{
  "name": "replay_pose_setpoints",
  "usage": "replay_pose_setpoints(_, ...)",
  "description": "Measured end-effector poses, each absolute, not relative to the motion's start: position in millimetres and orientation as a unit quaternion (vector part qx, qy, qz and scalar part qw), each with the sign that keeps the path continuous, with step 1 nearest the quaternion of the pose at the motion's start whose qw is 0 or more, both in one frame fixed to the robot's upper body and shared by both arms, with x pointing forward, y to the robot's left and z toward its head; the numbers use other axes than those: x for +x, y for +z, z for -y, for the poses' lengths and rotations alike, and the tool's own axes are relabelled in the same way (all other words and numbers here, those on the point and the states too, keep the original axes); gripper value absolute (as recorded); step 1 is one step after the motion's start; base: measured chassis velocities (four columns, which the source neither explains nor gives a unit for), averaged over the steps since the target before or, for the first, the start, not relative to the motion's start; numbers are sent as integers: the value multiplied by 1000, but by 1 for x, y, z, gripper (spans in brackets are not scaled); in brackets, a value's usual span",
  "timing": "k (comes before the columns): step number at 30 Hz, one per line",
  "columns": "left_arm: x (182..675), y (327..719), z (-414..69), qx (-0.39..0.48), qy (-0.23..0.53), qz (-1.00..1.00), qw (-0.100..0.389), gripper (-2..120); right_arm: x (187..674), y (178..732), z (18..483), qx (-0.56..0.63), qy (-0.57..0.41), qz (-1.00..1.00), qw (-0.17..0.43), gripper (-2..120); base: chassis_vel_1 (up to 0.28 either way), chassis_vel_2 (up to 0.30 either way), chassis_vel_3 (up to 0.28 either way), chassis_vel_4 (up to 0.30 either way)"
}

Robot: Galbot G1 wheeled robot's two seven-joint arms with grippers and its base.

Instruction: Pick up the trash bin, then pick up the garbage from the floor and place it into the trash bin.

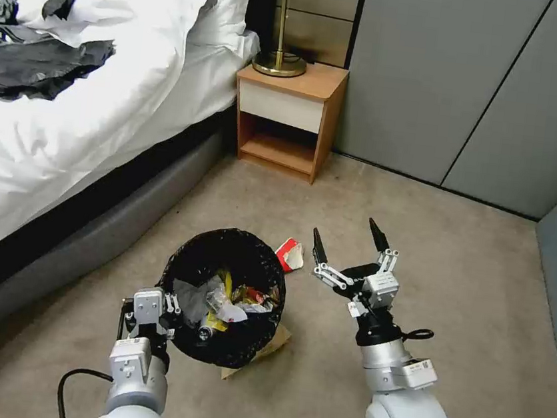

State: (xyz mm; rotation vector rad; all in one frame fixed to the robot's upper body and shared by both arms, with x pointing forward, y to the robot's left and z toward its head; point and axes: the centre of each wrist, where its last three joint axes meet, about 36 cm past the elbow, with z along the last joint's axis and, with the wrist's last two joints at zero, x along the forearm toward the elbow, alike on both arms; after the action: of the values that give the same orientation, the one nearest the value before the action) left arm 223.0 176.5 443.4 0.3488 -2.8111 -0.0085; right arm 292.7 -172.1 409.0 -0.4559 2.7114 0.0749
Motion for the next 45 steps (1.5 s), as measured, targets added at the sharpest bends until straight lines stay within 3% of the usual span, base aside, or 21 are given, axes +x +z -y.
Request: replay_pose_setpoints(45,222,448,-176,124,1,981,149,3,292,408,178,-145,26,-973,178,100,-15,14,12,-12)
